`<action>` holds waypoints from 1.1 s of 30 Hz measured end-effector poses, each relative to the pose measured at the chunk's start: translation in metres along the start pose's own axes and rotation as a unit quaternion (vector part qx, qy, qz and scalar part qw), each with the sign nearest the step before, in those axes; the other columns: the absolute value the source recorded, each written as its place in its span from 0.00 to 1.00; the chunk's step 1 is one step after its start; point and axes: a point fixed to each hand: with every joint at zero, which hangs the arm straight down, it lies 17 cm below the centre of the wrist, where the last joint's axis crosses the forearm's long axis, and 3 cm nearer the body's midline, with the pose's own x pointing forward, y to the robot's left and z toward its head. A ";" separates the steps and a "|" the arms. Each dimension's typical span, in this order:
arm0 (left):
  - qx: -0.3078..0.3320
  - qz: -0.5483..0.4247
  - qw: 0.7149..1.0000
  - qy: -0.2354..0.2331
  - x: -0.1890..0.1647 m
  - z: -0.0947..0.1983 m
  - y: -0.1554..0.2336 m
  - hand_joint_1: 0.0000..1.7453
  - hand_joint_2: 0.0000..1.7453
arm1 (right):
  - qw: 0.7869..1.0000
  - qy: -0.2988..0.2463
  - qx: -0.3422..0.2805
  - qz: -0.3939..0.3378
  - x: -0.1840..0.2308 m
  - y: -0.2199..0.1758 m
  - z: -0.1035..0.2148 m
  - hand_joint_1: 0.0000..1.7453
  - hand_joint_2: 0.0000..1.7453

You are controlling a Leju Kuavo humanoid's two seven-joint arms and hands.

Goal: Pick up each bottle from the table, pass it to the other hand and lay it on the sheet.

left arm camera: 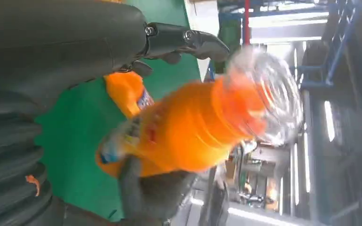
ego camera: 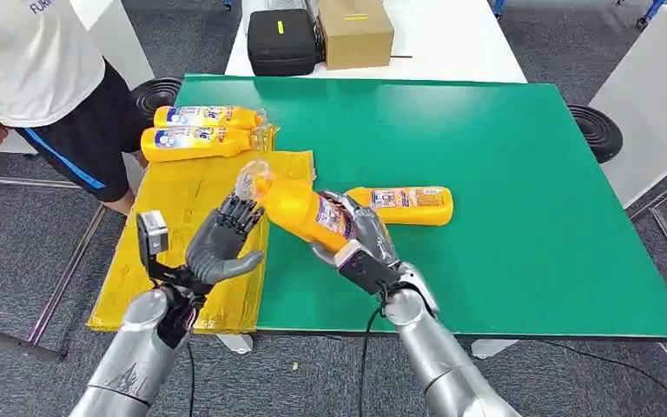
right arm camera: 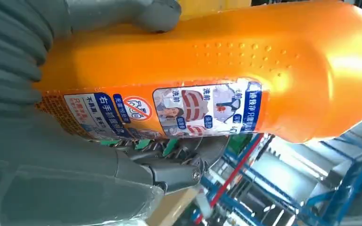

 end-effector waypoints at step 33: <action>0.001 0.000 0.999 0.042 -0.029 -0.045 -0.017 0.00 1.00 | 0.996 -0.014 0.069 -0.056 0.021 0.060 -0.005 1.00 1.00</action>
